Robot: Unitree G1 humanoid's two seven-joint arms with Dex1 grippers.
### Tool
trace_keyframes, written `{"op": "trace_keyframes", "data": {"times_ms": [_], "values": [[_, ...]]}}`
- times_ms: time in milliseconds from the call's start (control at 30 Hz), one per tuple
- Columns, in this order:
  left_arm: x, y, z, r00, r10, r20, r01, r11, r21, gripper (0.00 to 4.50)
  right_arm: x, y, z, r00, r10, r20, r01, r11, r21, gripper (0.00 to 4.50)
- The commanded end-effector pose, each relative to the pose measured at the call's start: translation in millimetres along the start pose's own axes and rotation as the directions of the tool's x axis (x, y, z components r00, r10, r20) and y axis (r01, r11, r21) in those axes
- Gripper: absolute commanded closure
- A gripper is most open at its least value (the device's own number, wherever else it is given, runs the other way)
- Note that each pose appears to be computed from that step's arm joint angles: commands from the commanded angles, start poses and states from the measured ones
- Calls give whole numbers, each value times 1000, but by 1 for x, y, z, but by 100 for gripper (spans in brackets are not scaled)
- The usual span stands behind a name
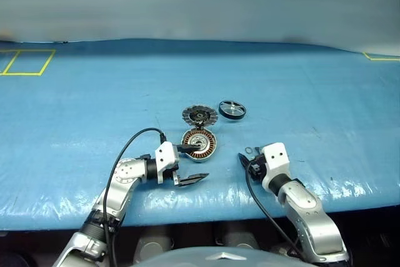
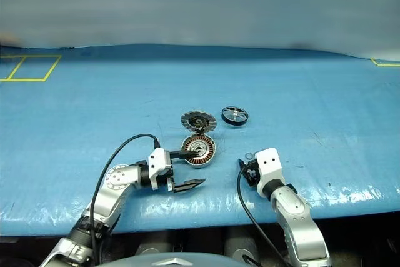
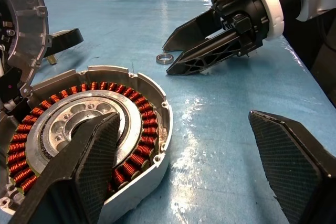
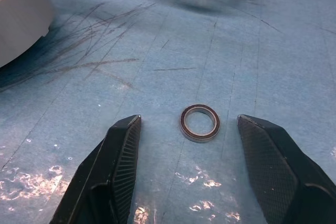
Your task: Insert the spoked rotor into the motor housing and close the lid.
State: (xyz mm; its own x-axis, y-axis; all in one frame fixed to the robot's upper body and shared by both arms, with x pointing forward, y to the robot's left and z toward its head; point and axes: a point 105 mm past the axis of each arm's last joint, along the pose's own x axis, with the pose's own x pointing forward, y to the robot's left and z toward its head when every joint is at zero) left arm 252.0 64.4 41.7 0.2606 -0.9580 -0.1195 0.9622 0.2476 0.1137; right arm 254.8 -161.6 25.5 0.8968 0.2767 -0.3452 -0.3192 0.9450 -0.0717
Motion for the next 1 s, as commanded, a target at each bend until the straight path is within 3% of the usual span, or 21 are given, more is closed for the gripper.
{"op": "trace_keyframes", "data": {"times_ms": [33, 200, 333, 433, 633, 833, 1000], "values": [[-7, 7, 20, 997, 15, 79, -14, 1000, -14, 33, 0, -1, -1, 1000, 0, 0, 0, 1000, -13, 142], [-5, 7, 46, 990, 10, 143, -12, 1000, 15, 33, 1, 0, -2, 1000, 1, -5, -1, 1000, -20, 142], [-4, 7, 47, 993, 15, 120, -17, 1000, 11, 33, 2, 0, -2, 1000, 1, -5, -1, 1000, -25, 142], [-7, 8, 42, 997, 24, 78, -25, 1000, 14, 29, 2, 1, -5, 1000, 4, -16, -4, 999, -31, 205], [-14, 14, 32, 997, 68, 40, -68, 998, 11, 29, 0, 1, -9, 999, 6, -33, -7, 999, -32, 384], [-19, 17, 25, 996, 85, 19, -85, 996, 1, 29, -1, 9, 2, 999, 52, 6, -52, 998, -32, 384], [-27, 19, 28, 994, 108, 26, -107, 994, -4, 29, -2, 31, 40, 976, 177, 126, -172, 984, -49, 384]]}}
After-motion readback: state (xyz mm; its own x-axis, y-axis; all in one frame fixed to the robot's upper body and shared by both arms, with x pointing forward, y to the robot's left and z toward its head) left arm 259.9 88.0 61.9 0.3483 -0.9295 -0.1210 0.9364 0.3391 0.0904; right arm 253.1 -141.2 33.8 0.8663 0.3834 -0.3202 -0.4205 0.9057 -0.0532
